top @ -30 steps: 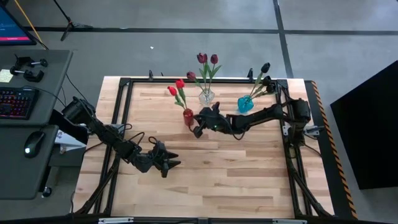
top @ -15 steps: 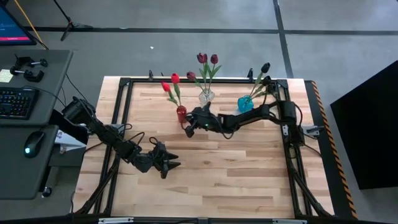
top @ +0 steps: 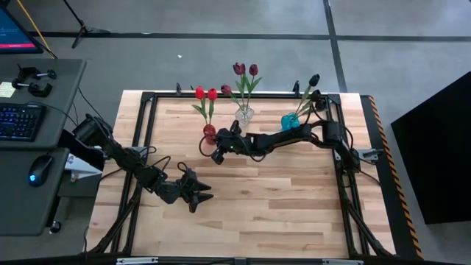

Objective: Sort flowers into vase by color
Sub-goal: Move the red vase to the top right of the table, then return to Home Position

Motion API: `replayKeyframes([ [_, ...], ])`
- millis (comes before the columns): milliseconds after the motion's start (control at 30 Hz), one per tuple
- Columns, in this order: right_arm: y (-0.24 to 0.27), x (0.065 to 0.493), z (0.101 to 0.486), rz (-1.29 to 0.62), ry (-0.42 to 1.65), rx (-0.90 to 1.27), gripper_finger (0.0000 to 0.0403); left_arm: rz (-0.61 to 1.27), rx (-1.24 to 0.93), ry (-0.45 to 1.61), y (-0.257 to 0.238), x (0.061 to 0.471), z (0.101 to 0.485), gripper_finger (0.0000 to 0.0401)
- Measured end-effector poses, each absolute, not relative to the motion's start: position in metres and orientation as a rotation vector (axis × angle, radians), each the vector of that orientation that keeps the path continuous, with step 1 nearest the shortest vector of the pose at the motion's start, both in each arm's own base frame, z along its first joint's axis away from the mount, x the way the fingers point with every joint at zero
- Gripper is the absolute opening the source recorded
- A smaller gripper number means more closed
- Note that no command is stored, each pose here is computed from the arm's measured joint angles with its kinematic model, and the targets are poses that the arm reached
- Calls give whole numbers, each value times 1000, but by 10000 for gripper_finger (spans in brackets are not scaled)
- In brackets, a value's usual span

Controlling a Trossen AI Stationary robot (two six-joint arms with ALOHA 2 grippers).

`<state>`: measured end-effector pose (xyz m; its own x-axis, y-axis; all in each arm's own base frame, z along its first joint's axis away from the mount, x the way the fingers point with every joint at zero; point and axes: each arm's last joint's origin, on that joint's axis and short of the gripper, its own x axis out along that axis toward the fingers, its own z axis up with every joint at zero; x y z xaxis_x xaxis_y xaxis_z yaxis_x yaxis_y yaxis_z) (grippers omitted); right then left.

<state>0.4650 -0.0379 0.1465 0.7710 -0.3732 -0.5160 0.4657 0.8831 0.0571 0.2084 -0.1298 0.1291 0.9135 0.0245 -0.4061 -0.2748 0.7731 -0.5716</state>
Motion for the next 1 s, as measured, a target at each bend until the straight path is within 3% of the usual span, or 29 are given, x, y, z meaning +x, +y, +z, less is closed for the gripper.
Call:
replayKeyframes([
  [500,-72,465,153,-528,428,252,0,123,-631,341,-128,206,146,207],
  [667,-79,463,155,-452,448,283,0,115,-558,265,-121,205,166,207],
  [833,-66,453,197,-280,457,243,0,53,-418,180,-106,208,201,207],
  [1000,-55,422,249,-167,546,144,0,135,-233,112,-75,214,235,207],
])
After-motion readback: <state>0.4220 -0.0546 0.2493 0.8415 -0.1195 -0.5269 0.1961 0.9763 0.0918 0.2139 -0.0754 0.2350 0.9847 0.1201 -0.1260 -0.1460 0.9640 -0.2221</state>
